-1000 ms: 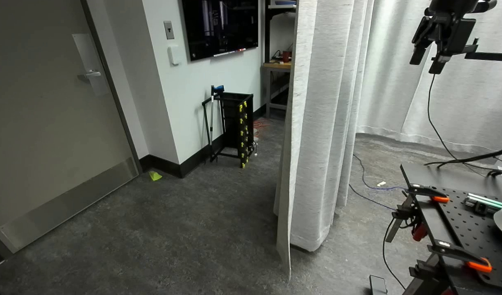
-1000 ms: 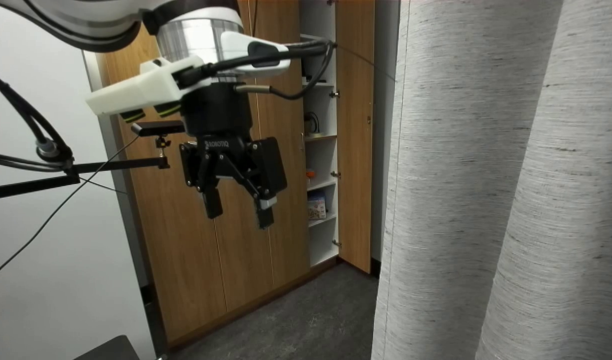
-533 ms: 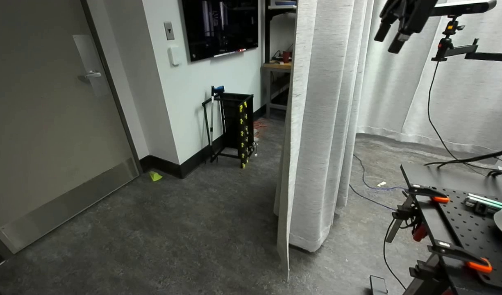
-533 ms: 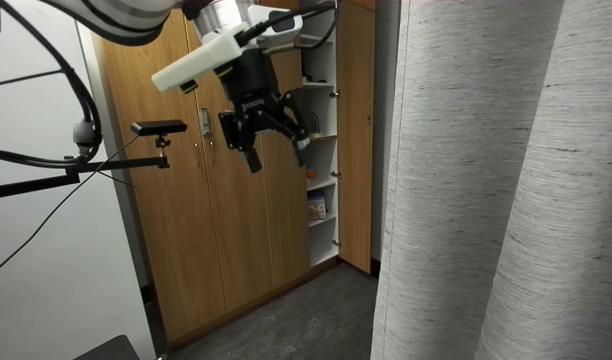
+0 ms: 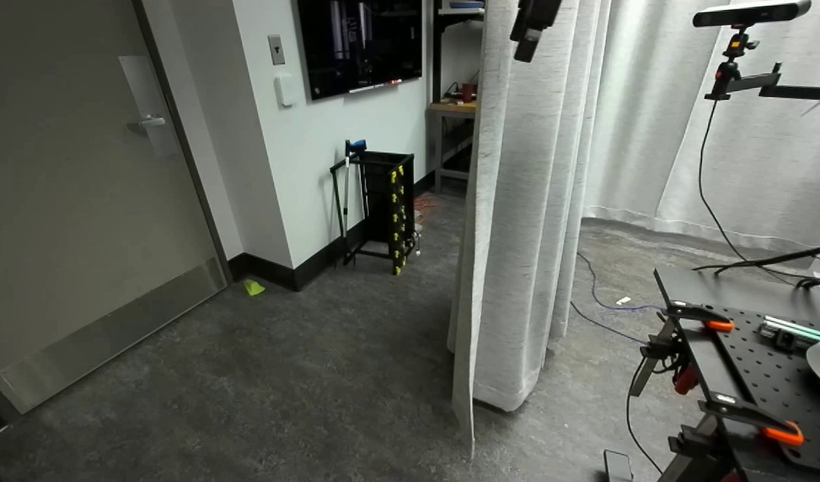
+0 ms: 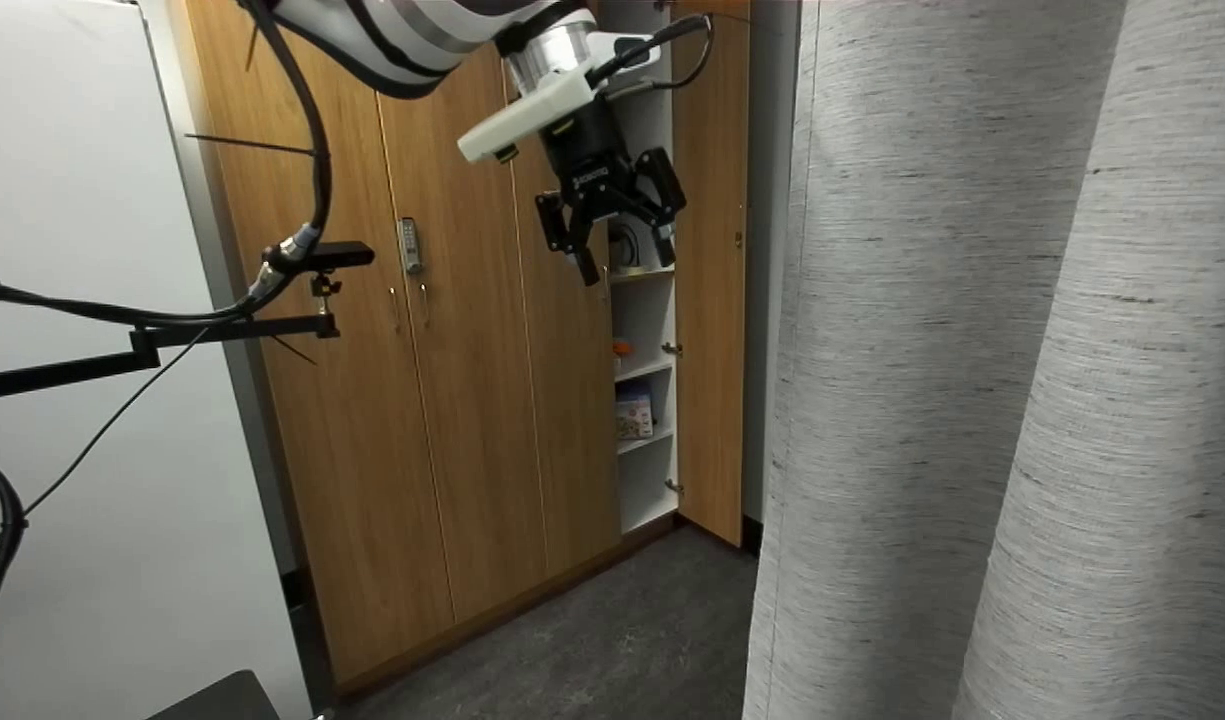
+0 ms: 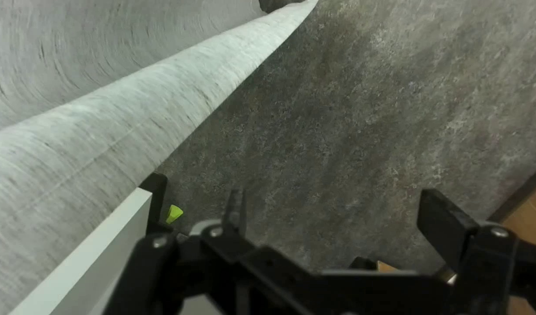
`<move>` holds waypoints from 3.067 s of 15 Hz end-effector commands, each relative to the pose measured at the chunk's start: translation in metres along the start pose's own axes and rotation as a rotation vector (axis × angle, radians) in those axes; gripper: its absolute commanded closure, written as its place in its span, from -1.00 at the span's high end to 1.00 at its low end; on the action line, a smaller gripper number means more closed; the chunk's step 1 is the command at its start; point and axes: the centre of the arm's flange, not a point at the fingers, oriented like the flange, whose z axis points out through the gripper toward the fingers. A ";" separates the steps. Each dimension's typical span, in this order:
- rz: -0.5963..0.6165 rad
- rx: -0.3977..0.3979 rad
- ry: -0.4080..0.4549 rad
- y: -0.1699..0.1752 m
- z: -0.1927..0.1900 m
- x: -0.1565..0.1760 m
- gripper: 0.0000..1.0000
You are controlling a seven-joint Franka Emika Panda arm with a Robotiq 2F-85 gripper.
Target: Slide the curtain to the left
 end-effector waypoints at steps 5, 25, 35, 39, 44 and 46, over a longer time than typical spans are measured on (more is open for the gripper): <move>0.373 -0.074 0.013 0.012 0.019 0.110 1.00; 0.860 -0.138 0.074 0.042 0.014 0.075 1.00; 1.154 -0.264 0.146 0.038 -0.013 0.050 1.00; 1.224 -0.298 0.153 0.046 -0.016 0.045 1.00; 1.358 -0.322 0.179 0.069 -0.018 0.027 1.00; 1.402 -0.334 0.185 0.085 -0.017 0.019 1.00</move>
